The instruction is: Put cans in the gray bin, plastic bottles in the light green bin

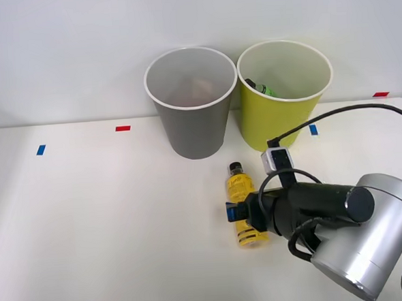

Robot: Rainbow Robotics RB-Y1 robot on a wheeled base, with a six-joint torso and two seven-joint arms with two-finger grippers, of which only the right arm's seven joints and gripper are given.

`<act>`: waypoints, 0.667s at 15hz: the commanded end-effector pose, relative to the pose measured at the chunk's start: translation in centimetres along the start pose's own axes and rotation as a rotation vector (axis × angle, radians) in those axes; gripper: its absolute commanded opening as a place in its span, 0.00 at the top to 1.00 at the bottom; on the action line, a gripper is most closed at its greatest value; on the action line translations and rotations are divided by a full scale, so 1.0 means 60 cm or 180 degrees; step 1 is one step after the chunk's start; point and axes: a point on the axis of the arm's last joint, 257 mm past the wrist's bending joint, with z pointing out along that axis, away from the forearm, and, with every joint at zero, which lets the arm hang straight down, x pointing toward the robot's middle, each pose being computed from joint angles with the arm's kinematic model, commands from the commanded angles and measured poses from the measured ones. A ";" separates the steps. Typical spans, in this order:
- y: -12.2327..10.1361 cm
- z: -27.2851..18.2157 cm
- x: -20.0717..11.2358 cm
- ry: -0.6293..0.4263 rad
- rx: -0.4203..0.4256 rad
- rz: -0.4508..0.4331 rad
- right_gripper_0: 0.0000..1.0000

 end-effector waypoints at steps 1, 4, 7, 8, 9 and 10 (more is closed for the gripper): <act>0.004 0.024 -0.020 0.0208 0.0184 0.0026 0.00; 0.011 0.049 -0.033 0.0383 0.0291 0.0077 0.00; -0.007 0.061 -0.029 0.0466 0.0374 0.0103 0.00; -0.009 0.066 -0.023 0.0532 0.0377 0.0116 0.00; -0.013 0.072 -0.020 0.0595 0.0388 0.0116 0.00; -0.016 0.076 -0.019 0.0615 0.0402 0.0119 0.00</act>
